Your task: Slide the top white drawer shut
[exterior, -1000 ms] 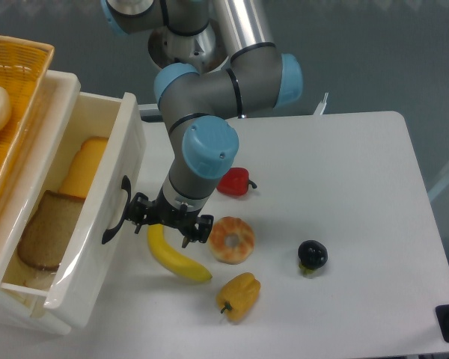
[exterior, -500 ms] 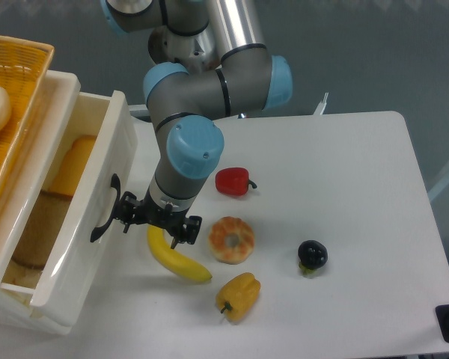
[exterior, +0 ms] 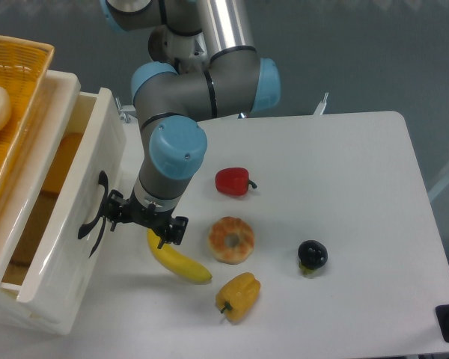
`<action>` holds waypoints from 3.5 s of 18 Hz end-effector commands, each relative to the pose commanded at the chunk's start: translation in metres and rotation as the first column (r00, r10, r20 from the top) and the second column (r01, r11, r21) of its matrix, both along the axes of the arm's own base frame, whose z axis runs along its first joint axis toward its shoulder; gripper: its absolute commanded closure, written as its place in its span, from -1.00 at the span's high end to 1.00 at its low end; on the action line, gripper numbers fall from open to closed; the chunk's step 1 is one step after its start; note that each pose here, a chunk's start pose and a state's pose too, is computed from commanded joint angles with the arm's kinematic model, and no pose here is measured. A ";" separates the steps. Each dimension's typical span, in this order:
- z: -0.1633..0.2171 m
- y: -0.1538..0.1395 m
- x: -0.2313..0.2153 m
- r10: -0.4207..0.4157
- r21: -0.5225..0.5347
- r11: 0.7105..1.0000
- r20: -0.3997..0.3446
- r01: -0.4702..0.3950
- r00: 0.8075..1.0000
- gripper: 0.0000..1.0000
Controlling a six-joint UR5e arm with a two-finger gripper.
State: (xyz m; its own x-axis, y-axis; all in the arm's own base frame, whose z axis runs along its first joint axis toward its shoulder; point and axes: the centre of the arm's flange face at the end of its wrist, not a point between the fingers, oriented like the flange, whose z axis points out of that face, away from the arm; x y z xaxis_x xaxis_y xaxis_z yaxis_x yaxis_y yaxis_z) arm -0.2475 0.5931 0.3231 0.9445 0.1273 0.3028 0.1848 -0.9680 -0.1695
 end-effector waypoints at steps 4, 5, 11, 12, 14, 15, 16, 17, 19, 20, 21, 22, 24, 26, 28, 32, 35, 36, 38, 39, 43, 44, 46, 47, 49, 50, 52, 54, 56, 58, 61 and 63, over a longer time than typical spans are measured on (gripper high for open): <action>0.000 0.003 0.007 -0.012 -0.001 1.000 0.001 0.012 1.000 1.00; 0.000 0.004 0.011 -0.018 0.000 1.000 0.000 0.018 1.000 1.00; -0.001 0.008 0.018 -0.031 -0.001 1.000 0.001 0.031 1.000 1.00; -0.001 0.008 0.019 -0.032 -0.001 0.999 0.001 0.032 0.999 1.00; -0.001 0.008 0.019 -0.032 -0.001 0.999 0.001 0.032 0.999 1.00; -0.001 0.008 0.020 -0.034 -0.001 0.999 0.001 0.034 0.999 1.00; -0.001 0.008 0.020 -0.034 -0.001 0.999 0.001 0.034 0.999 1.00; -0.001 0.009 0.021 -0.035 -0.001 0.999 0.001 0.035 0.999 1.00; -0.001 0.010 0.024 -0.040 -0.001 0.999 0.001 0.040 0.999 1.00; -0.001 0.010 0.024 -0.040 -0.001 0.999 0.001 0.040 0.999 1.00; -0.001 0.010 0.026 -0.043 -0.002 0.999 0.002 0.043 0.999 1.00; -0.002 0.010 0.025 -0.043 -0.002 0.999 0.002 0.043 0.999 1.00; -0.002 0.010 0.025 -0.043 -0.002 0.999 0.002 0.043 0.999 1.00; -0.002 0.010 0.025 -0.043 -0.002 0.999 0.002 0.043 0.999 1.00; -0.001 0.012 0.021 -0.060 0.007 0.998 -0.006 0.060 0.998 1.00; 0.008 0.008 0.005 -0.079 0.031 0.996 -0.029 0.080 0.996 1.00; 0.024 0.001 -0.024 -0.138 0.053 0.988 -0.105 0.144 0.985 1.00; 0.025 -0.002 -0.030 -0.179 0.057 0.981 -0.128 0.188 0.975 1.00; 0.032 -0.013 -0.051 -0.259 0.055 0.960 -0.190 0.273 0.947 1.00; 0.043 -0.020 -0.057 -0.267 0.041 0.958 -0.222 0.282 0.938 1.00; 0.065 -0.046 -0.088 -0.260 -0.062 0.965 -0.337 0.254 0.905 1.00; 0.079 -0.051 -0.088 -0.294 -0.087 0.955 -0.378 0.283 0.878 1.00; 0.085 -0.058 -0.090 -0.394 -0.155 0.919 -0.418 0.363 0.819 1.00; 0.085 -0.062 -0.093 -0.427 -0.177 0.904 -0.423 0.389 0.799 1.00; 0.095 -0.075 -0.103 -0.442 -0.180 0.896 -0.439 0.405 0.783 1.00; 0.105 -0.083 -0.109 -0.432 -0.173 0.901 -0.451 0.398 0.781 1.00; 0.114 -0.100 -0.122 -0.434 -0.176 0.900 -0.463 0.400 0.773 1.00; 0.121 -0.117 -0.133 -0.451 -0.185 0.891 -0.470 0.416 0.758 1.00; 0.127 -0.134 -0.147 -0.463 -0.194 0.885 -0.479 0.424 0.746 1.00; 0.127 -0.146 -0.156 -0.474 -0.202 0.879 -0.478 0.432 0.740 1.00; 0.129 -0.156 -0.159 -0.494 -0.208 0.867 -0.479 0.452 0.726 1.00; 0.129 -0.157 -0.158 -0.498 -0.209 0.865 -0.477 0.457 0.724 1.00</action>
